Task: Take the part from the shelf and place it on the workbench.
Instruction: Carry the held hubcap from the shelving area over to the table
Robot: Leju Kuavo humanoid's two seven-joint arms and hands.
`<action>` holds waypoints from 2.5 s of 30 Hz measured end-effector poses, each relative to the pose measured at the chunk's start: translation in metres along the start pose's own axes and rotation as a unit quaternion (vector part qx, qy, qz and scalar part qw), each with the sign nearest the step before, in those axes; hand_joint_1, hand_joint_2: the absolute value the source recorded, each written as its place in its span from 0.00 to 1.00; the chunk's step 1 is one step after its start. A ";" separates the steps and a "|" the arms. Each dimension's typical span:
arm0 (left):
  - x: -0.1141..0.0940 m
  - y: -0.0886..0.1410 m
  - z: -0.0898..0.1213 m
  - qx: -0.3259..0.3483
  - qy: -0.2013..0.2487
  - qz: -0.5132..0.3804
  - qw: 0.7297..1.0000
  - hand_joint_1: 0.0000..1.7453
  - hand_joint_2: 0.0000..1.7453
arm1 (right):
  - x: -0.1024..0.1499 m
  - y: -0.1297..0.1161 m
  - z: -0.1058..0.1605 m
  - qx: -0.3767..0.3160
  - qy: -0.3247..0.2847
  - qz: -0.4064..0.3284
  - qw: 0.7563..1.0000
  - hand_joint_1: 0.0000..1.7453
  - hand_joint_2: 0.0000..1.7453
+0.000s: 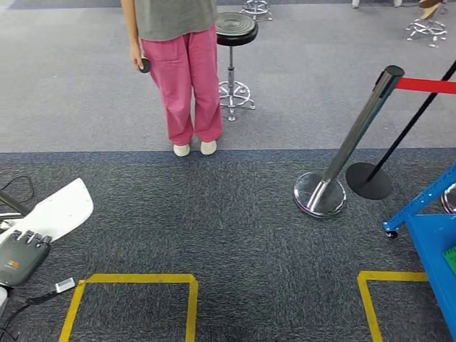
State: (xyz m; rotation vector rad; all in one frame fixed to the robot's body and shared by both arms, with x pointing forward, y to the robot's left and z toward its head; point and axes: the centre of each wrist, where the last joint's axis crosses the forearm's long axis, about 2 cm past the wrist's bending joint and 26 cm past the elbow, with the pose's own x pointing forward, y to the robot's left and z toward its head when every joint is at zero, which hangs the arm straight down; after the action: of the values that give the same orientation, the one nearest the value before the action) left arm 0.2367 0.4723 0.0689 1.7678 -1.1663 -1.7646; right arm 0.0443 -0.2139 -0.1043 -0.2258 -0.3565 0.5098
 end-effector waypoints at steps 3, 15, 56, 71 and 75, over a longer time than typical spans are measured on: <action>-0.003 0.000 0.001 -0.001 0.001 -0.002 1.000 1.00 1.00 | 0.001 0.000 0.000 0.000 -0.001 0.001 1.000 0.00 0.00; 0.000 0.000 0.000 0.000 0.002 0.000 1.000 1.00 1.00 | 0.002 0.002 0.000 0.002 -0.004 0.003 1.000 0.00 0.00; 0.005 0.003 -0.007 0.008 0.008 0.008 1.000 1.00 1.00 | 0.002 0.002 0.001 0.001 -0.005 0.000 1.000 0.00 0.00; 0.006 0.002 -0.004 0.005 0.005 0.008 1.000 1.00 1.00 | 0.001 0.003 0.001 0.001 -0.003 -0.003 1.000 0.00 0.00; 0.008 0.001 -0.002 0.003 0.004 0.009 1.000 1.00 1.00 | 0.001 0.003 0.001 0.001 -0.003 -0.003 1.000 0.00 0.00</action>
State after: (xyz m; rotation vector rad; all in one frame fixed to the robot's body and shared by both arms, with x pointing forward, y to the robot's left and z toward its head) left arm 0.2375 0.4648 0.0654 1.7594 -1.1816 -1.7441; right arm 0.0438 -0.2109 -0.1039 -0.2206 -0.3619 0.5061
